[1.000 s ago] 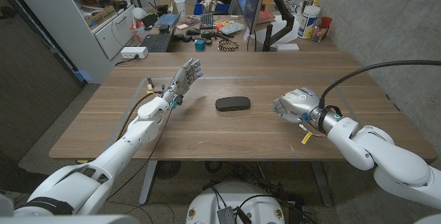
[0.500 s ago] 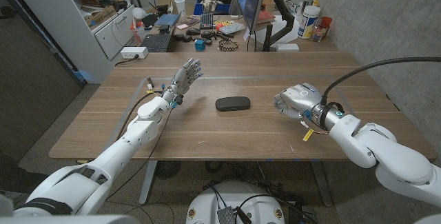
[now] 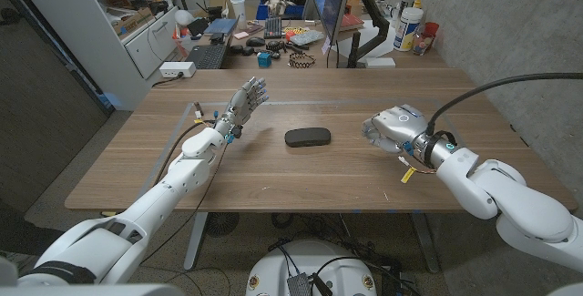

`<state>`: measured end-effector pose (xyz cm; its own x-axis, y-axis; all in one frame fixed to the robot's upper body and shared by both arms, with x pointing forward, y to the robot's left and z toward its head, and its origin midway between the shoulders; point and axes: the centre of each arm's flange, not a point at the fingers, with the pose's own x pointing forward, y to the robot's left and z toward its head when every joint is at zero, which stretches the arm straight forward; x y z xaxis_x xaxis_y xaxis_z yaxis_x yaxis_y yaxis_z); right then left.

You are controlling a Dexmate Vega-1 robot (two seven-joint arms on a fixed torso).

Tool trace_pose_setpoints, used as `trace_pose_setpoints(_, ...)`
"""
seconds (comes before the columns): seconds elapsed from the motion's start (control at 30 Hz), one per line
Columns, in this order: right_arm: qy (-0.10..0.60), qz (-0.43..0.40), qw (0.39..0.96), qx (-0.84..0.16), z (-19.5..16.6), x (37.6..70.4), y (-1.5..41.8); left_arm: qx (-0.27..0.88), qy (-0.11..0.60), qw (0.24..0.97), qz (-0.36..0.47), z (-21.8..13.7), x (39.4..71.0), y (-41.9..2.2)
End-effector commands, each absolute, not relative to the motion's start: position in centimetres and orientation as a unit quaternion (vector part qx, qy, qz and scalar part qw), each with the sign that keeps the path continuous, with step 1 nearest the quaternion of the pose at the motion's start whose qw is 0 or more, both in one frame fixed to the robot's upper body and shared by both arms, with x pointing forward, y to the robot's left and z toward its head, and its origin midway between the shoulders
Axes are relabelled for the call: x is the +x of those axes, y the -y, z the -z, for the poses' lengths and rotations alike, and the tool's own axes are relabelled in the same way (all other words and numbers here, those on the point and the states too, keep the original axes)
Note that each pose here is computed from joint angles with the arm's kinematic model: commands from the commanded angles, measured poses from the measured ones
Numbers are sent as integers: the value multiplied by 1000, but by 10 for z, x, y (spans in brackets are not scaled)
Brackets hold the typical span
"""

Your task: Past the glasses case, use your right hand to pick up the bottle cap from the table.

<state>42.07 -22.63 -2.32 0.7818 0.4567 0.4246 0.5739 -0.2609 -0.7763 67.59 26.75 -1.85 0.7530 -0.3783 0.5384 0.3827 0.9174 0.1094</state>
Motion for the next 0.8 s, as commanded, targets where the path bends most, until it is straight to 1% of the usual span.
trace_pose_setpoints(0.03, 336, 73, 512, -787, 15, 418, 227, -4, 291, 935, 204, 18, 671, -269)
trace_pose_setpoints(0.8, 359, 88, 507, -778, 4, 412, 231, 2, 302, 934, 192, 15, 651, -277)
